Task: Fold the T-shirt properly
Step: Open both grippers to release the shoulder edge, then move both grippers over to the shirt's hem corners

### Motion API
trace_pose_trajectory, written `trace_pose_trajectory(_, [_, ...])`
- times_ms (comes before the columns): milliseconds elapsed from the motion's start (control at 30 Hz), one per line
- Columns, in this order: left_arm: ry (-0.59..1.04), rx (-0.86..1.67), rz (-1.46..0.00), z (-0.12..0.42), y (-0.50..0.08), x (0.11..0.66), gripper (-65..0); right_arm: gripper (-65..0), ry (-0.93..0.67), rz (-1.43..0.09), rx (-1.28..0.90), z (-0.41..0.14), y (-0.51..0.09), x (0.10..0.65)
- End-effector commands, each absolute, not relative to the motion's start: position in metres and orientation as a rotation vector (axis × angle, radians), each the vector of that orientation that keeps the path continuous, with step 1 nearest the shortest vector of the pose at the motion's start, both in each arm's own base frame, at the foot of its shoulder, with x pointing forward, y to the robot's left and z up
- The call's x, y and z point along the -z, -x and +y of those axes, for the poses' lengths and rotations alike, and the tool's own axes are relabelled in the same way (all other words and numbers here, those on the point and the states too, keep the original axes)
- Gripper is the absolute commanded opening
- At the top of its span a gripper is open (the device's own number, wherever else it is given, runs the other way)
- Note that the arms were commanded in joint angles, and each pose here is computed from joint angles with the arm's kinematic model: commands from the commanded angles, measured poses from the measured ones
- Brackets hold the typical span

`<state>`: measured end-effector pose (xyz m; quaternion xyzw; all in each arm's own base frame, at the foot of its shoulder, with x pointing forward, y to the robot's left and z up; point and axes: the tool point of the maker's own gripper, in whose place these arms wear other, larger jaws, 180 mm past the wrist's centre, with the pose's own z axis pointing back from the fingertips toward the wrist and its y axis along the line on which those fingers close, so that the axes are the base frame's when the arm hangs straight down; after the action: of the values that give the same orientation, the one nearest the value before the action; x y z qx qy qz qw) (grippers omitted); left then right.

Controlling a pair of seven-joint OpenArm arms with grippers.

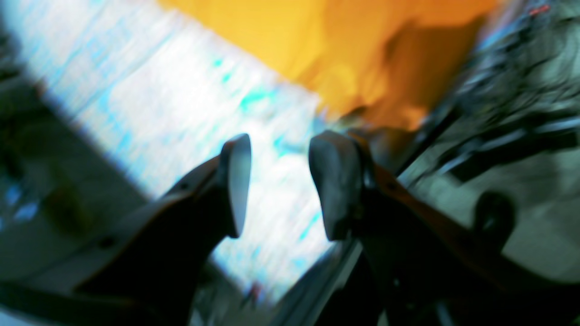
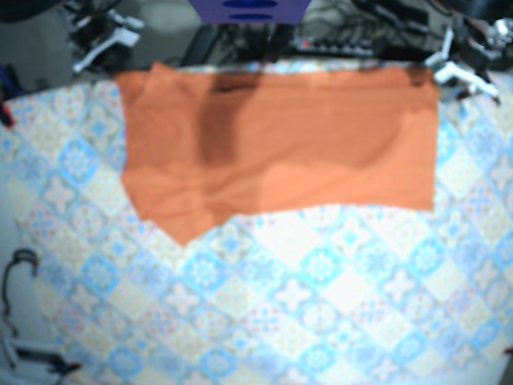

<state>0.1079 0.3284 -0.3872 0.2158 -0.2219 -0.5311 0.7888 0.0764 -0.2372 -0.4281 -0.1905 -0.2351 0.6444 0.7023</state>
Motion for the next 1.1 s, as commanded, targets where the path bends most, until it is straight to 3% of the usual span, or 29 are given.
trace_pose_trajectory(0, [-0.459, 1.151, -0.525, 0.322, -0.115, 0.376, -40.3, -44.0, 0.453, -0.552, -1.436, -0.240, -0.081, 0.416])
trace_pose_trajectory(233, [-0.491, 1.051, -0.661, 0.324, -0.146, 0.326, -40.4, -44.0, 0.580, -0.596, -1.391, -0.287, -0.101, 0.376])
trace_pose_trajectory(367, [-0.474, 0.966, -0.738, 0.330, -0.169, 0.299, -40.5, -44.0, 0.585, -0.746, -1.144, -0.318, -0.140, 0.332])
trace_pose_trajectory(500, [-0.489, 0.930, -0.706, 0.340, -0.202, 0.286, -40.5, -44.0, 0.604, -0.899, -0.910, -0.352, -0.188, 0.281])
trace_pose_trajectory(633, [-0.493, 0.867, -0.735, 0.346, -0.240, 0.258, -40.5, -44.0, 0.718, -0.915, -0.875, -0.380, -0.234, 0.239])
trace_pose_trajectory(833, [-0.525, 0.819, -0.815, 0.337, -0.299, 0.212, -40.4, -44.0, 0.798, -0.992, -0.860, -0.375, -0.302, 0.202])
trace_pose_trajectory(1067, [-0.452, 0.755, -0.857, 0.308, -0.345, 0.195, -40.4, -44.0, 0.742, -1.042, -0.852, -0.349, -0.365, 0.202])
